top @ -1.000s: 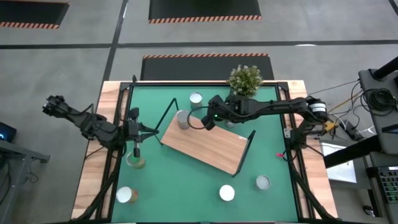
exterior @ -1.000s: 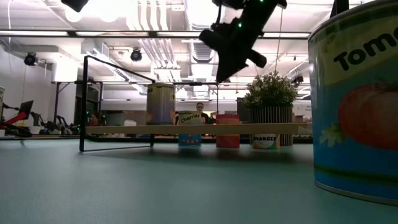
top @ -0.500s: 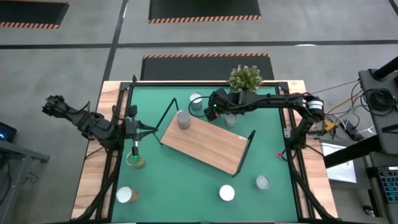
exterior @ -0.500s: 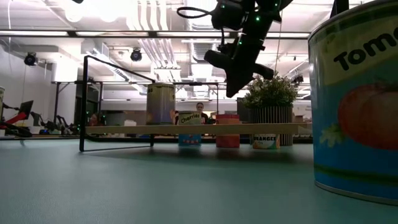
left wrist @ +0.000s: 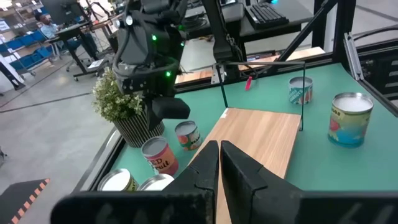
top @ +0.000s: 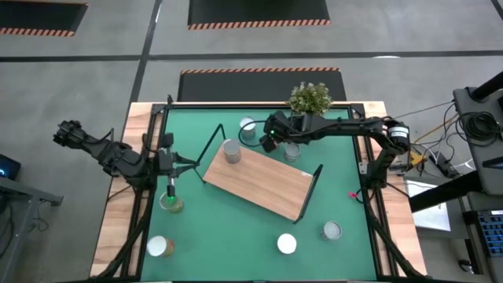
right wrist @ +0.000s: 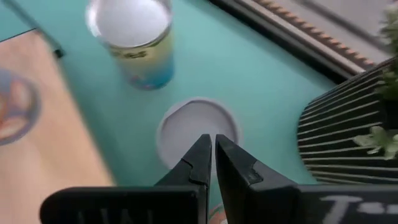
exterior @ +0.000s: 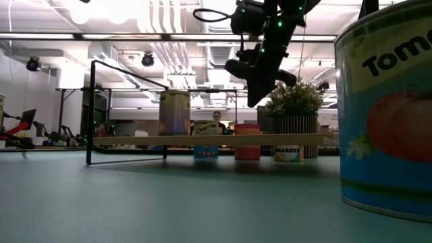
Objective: Pick and place cans onto a shelf
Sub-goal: Put the canned mixed fruit on the shelf
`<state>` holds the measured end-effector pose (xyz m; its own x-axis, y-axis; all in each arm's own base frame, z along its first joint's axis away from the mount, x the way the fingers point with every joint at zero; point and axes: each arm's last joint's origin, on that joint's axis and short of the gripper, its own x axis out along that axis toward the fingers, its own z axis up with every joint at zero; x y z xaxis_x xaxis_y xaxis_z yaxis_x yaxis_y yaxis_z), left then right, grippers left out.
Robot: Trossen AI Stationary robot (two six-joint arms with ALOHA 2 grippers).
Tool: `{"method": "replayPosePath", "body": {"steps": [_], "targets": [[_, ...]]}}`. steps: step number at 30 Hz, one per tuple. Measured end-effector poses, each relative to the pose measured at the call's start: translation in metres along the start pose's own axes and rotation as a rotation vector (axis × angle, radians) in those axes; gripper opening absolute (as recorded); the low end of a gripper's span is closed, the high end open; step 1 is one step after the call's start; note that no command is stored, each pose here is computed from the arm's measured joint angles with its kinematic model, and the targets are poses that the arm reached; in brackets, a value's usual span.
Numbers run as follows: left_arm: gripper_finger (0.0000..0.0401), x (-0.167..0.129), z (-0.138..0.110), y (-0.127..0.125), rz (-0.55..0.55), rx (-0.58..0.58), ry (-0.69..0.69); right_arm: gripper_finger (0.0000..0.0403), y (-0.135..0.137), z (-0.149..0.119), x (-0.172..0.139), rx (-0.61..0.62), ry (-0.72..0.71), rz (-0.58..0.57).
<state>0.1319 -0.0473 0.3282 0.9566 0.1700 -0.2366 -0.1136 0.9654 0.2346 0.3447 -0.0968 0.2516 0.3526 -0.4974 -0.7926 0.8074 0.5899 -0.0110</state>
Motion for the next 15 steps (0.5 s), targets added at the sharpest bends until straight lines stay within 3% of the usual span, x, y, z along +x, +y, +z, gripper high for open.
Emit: {"method": "replayPosePath", "body": {"steps": [15], "targets": [[0.0000, 0.001, 0.000, -0.001, 0.000, -0.001, 0.004, 0.0013, 0.006, -0.007, 0.019, -0.031, -0.044, -0.037]]}}
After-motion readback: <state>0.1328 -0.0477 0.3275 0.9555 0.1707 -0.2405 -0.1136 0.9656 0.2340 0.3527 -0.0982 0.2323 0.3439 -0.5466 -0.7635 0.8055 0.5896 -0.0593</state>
